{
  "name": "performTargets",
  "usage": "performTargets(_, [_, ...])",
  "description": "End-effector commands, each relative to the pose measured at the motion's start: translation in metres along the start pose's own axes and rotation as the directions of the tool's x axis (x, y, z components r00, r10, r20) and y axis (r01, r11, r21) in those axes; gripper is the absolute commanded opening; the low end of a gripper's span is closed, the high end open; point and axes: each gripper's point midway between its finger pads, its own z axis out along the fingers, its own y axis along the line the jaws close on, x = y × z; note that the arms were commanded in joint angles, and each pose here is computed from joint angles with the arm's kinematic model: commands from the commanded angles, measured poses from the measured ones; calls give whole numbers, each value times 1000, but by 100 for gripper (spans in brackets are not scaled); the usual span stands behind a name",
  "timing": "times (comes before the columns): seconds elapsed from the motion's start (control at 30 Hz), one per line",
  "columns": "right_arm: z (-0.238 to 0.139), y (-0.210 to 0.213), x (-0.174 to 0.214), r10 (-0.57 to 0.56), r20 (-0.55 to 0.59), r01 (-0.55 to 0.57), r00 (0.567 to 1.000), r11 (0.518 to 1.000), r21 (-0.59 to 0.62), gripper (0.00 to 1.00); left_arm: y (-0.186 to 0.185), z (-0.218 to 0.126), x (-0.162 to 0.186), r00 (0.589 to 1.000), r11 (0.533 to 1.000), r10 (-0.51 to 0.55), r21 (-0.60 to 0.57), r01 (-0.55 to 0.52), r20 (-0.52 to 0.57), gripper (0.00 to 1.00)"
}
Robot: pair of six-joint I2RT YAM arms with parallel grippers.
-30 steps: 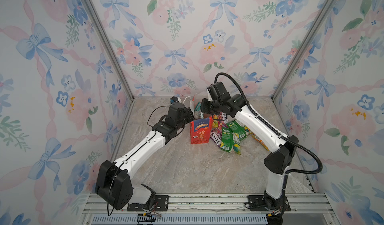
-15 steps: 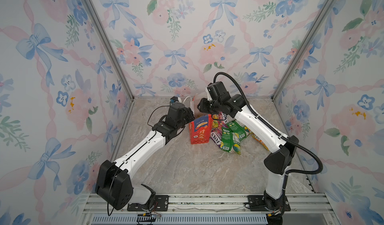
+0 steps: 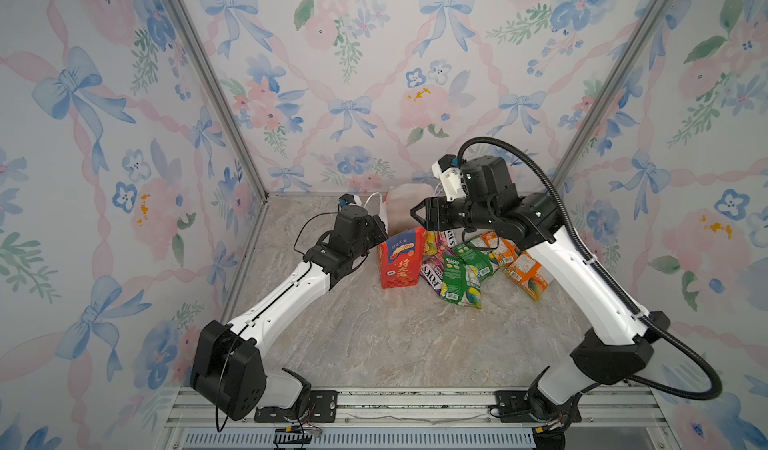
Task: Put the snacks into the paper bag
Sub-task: 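Raise the right gripper out of the bag and move toward the snack pile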
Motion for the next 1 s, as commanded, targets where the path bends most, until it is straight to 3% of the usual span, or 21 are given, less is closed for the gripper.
performTargets(0.0, [-25, -9, 4, 19, 48, -17, 999, 999, -36, 66, 2, -9, -8, 999, 999, -22, 24, 21, 26, 0])
performTargets(0.13, [-40, -26, 23, 82, 60, -80, 995, 996, -29, 71, 5, -11, -9, 999, 999, -26, 24, 26, 27, 0])
performTargets(0.27, [-31, -41, 66, 130, -6, -130, 991, 991, -30, 72, 7, -13, -12, 999, 999, -30, 27, 29, 30, 0])
performTargets(0.4, [-15, -72, 114, 141, -43, -137, 989, 988, 76, 73, 9, -12, -12, 999, 999, -29, 26, 29, 24, 0])
performTargets(0.7, [1, -121, 171, -51, -77, 75, 996, 933, 352, 75, 11, -5, -5, 1000, 999, -27, 26, 27, -3, 0])
performTargets(0.97, [22, -141, 206, -165, -314, 319, 935, 779, 540, 79, 14, -4, -4, 1000, 999, -27, 21, 27, -11, 0])
